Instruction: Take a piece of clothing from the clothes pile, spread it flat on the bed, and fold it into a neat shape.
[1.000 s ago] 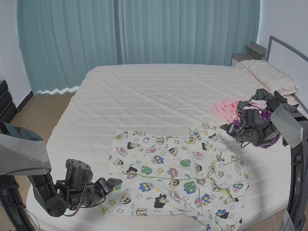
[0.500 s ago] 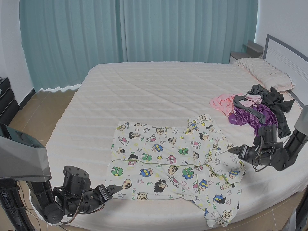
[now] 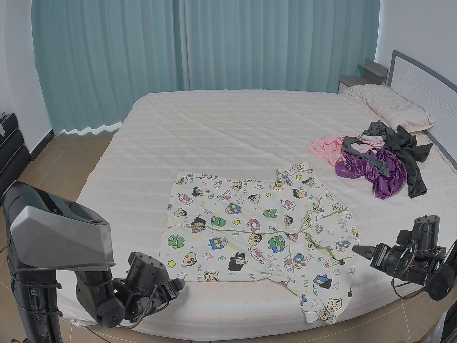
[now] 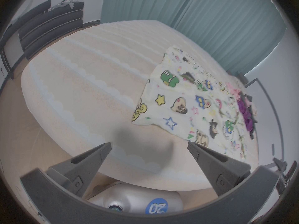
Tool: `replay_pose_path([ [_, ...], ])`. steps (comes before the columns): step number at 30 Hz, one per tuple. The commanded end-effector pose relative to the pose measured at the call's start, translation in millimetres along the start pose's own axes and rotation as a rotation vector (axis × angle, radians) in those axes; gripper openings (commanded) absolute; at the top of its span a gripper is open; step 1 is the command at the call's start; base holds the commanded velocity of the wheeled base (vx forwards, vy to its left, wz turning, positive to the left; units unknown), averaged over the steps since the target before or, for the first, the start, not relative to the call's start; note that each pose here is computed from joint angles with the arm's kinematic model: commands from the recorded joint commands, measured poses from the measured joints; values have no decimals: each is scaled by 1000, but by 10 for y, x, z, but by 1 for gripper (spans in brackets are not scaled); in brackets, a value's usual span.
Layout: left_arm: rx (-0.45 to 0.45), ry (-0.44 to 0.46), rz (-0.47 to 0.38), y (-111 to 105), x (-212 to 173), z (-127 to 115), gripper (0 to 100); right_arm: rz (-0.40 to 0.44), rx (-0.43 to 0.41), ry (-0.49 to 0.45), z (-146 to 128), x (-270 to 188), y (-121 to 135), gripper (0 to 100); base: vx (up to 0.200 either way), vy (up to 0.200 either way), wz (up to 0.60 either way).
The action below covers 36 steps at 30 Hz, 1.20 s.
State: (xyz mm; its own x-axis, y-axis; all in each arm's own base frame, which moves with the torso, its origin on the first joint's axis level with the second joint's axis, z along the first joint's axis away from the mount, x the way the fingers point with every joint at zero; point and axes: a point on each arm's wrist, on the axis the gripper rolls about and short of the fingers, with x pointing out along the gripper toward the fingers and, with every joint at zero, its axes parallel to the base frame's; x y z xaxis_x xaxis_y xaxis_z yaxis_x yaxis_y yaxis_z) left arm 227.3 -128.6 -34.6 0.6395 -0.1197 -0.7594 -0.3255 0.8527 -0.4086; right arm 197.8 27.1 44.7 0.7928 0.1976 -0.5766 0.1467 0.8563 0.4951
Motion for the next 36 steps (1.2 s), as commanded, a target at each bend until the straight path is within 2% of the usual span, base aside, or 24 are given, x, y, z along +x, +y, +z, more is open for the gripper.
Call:
replay_pose_path([
  [1,38,14,52,-197,288,-9,100,49,50,3,-96,-102,59,100,0,0,0],
  [5,42,14,57,-275,349,28,100,69,65,11,-116,-118,102,100,0,0,0],
  [10,23,-32,39,-401,480,126,100,78,63,10,-115,-121,111,100,0,0,0],
  [18,28,-62,80,-383,543,108,100,92,60,-8,-98,-104,122,100,0,0,0],
  [19,29,-64,85,-380,543,107,0,91,61,-7,-99,-104,122,100,0,0,0],
  [25,25,-77,118,-333,538,107,0,65,51,17,-134,-93,107,100,0,0,0],
  [27,12,-95,152,-277,513,83,0,16,43,52,-196,-95,92,100,0,0,0],
  [30,-57,-112,172,-176,441,32,0,-62,18,98,-296,-105,82,100,0,0,0],
  [34,-126,-177,78,-200,426,65,0,-115,-6,121,-372,-135,98,100,0,0,0],
  [36,-169,-235,23,-162,406,150,0,-125,-9,104,-368,-152,107,100,0,0,0],
])
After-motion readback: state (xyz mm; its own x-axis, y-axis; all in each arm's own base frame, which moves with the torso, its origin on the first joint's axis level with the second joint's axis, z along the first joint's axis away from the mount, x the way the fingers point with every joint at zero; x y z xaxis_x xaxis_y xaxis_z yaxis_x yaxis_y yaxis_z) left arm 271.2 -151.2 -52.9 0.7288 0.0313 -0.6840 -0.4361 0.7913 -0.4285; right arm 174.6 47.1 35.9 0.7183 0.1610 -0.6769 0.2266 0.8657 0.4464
